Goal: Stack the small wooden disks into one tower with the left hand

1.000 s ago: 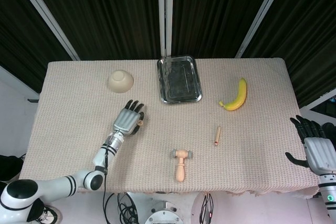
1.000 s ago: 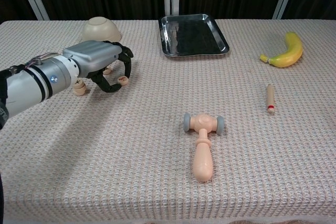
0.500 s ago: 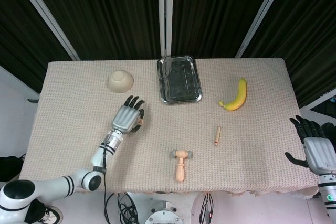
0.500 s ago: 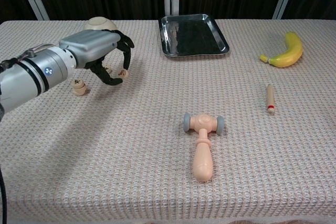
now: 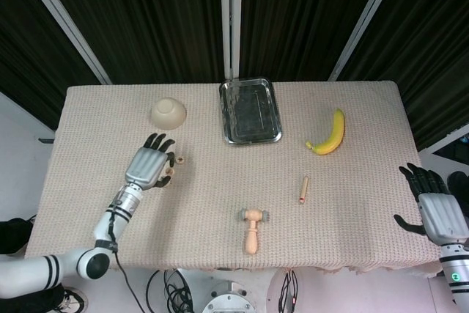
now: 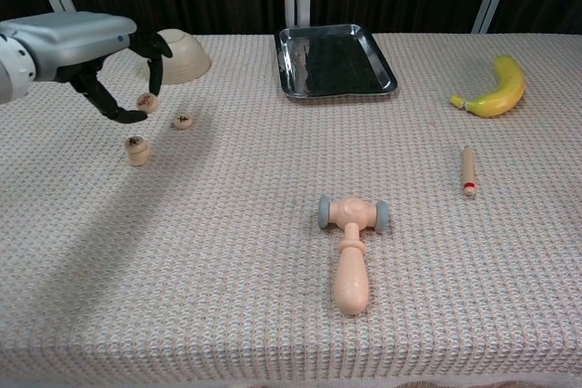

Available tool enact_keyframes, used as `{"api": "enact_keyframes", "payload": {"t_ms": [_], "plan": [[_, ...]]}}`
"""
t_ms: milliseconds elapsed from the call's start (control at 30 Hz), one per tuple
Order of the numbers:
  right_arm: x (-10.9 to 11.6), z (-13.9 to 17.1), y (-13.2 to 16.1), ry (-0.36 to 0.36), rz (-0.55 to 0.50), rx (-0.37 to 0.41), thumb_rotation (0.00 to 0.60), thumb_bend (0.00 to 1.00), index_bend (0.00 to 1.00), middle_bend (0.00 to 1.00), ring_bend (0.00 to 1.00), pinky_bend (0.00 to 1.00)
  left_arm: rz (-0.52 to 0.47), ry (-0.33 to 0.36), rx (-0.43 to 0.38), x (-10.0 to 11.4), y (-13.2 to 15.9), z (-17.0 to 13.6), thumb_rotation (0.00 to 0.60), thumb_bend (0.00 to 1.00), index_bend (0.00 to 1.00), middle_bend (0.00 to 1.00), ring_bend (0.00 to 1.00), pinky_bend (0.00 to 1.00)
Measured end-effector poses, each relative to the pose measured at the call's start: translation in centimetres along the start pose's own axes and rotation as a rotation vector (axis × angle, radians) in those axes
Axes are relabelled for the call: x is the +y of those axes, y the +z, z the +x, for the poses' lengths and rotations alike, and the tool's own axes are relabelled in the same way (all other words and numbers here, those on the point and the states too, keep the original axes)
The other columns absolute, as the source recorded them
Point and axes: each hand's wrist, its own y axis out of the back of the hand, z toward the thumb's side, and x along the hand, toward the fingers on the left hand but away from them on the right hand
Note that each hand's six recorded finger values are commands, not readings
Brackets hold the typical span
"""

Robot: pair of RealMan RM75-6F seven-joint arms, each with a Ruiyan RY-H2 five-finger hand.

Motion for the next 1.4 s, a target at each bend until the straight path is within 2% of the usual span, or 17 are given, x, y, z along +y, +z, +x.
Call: {"api": "enact_keyframes", "payload": {"t_ms": [100, 233, 400, 700, 1400], "plan": [[0.0, 0.1, 0.1, -0.002, 0.001, 0.001, 0.6, 0.14, 0.0, 0.0, 0.0, 0.0, 0.013, -0.066, 0.023, -1.2, -0.8, -1.3, 0.6, 0.27, 0.5, 0.13, 0.0, 0.0], [0.0, 0.1, 0.0, -0.001, 0.0, -0.001, 0.6, 0.14, 0.0, 0.0, 0.0, 0.0, 0.017, -0.101, 0.027, -2.3, -0.8, -1.6, 0.6, 0.27, 0.49, 0.13, 0.0, 0.0], [0.2, 0.1, -0.2, -0.005, -0.005, -0.004, 0.6, 0.14, 0.0, 0.0, 0.0, 0.0, 0.039, -0.089, 0.021, -2.8, -0.3, -1.0, 0.6, 0.27, 0.48, 0.13, 0.0, 0.0], [0.2, 0.0, -0.3, -0.004, -0.008, -0.005, 0.6, 0.14, 0.0, 0.0, 0.0, 0.0, 0.073, -0.066, 0.031, -2.5, -0.4, -0.1, 0.6, 0.27, 0.48, 0.13, 0.0, 0.0], [0.2, 0.0, -0.3, -0.004, -0.002, -0.007, 0.6, 0.14, 0.0, 0.0, 0.0, 0.0, 0.049, -0.081, 0.046, -2.7, -1.0, 0.2, 0.6, 0.27, 0.48, 0.13, 0.0, 0.0]]}}
